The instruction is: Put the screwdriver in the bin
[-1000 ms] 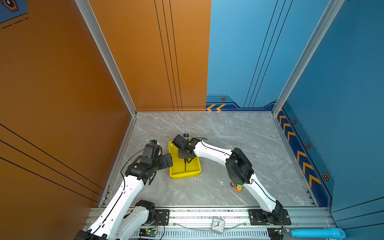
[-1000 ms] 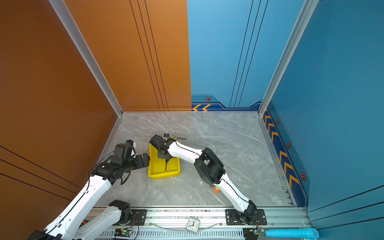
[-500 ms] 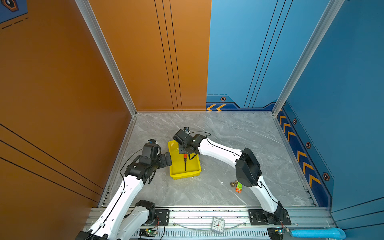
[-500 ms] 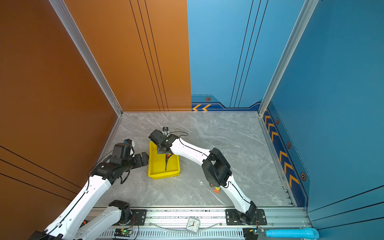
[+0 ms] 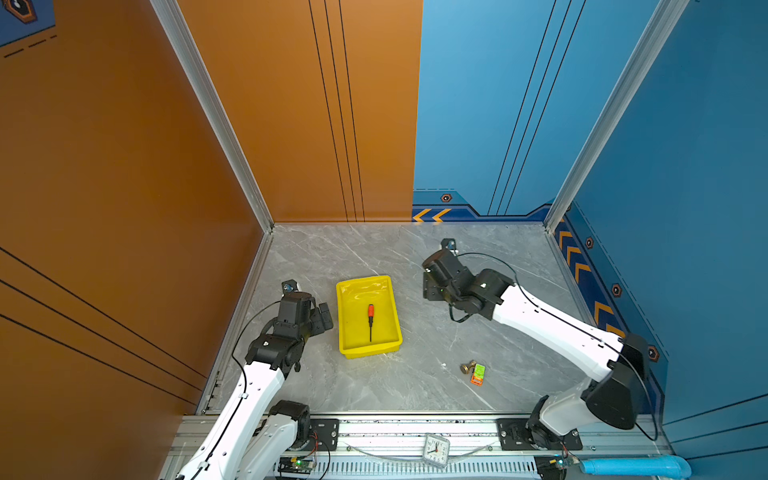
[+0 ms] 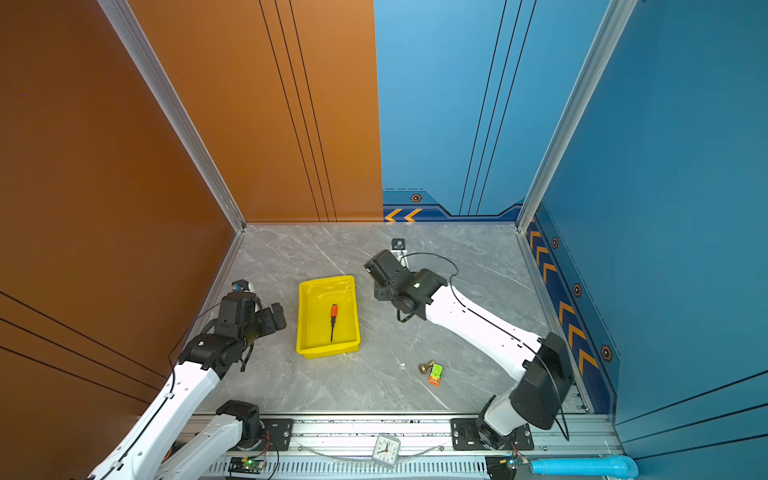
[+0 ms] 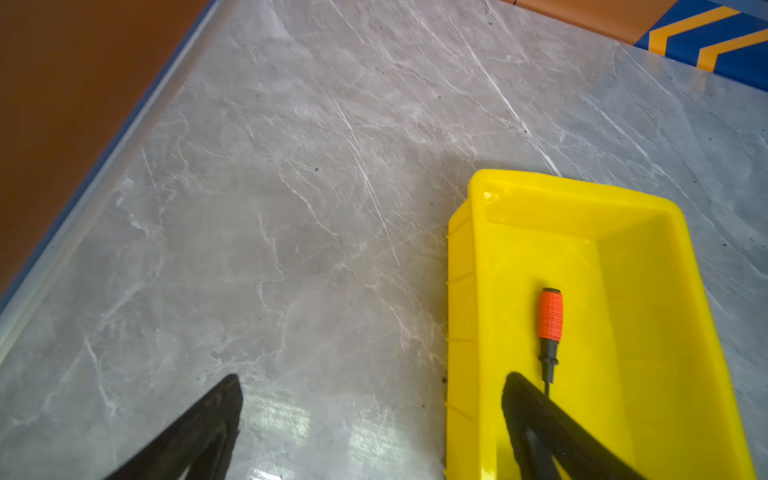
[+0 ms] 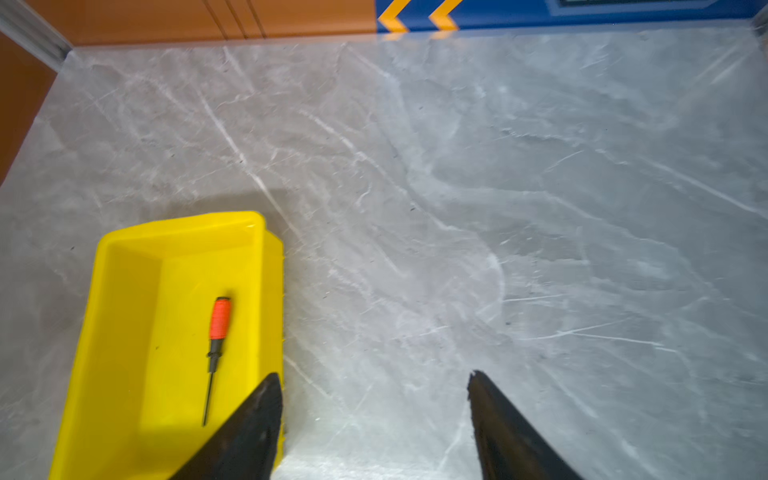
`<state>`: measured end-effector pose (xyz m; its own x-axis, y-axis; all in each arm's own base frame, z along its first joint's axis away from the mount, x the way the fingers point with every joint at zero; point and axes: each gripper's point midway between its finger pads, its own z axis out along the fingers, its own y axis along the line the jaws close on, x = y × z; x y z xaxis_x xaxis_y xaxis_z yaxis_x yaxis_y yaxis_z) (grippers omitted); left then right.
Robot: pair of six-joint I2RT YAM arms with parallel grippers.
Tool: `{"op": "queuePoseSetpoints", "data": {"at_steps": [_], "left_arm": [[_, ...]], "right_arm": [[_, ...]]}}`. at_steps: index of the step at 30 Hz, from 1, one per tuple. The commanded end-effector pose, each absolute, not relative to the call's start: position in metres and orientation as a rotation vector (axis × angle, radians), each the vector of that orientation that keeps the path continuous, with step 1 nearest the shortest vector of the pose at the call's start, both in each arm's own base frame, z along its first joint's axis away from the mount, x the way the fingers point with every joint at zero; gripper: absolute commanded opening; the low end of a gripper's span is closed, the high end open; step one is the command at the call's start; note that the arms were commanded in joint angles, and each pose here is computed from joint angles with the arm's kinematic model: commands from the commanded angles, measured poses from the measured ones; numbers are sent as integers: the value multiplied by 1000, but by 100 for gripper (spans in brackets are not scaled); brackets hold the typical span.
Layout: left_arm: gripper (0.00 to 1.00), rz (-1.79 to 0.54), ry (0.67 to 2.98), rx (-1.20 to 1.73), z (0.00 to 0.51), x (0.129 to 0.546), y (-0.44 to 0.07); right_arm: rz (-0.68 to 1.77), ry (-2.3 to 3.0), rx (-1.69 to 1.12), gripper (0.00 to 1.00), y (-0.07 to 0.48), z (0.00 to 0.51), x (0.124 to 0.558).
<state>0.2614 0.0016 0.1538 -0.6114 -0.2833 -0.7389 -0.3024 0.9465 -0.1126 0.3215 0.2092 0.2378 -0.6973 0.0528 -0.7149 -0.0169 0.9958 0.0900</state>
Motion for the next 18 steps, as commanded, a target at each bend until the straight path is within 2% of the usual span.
{"op": "queuePoseSetpoints", "data": {"at_steps": [1,4,5,9,11,15,18], "left_arm": [[98,146,2137,-451,155,266,24],[98,131,2057,-405,151,272,23],[98,122,2029,-361,152,277,20],[98,177,2005,-198,149,290,15],[98,210,2001,-147,148,297,15],[98,257,1982,-110,143,314,19],[98,263,1969,-119,137,326,23]], "right_arm": [[-40,2297,91,82,140,243,315],[-106,2264,202,98,82,242,310],[-130,2250,237,100,64,241,308],[-207,2208,363,100,7,227,301],[-166,2198,401,100,-9,216,299],[-207,2109,590,100,-56,189,290],[-325,2011,742,100,-88,175,280]]}}
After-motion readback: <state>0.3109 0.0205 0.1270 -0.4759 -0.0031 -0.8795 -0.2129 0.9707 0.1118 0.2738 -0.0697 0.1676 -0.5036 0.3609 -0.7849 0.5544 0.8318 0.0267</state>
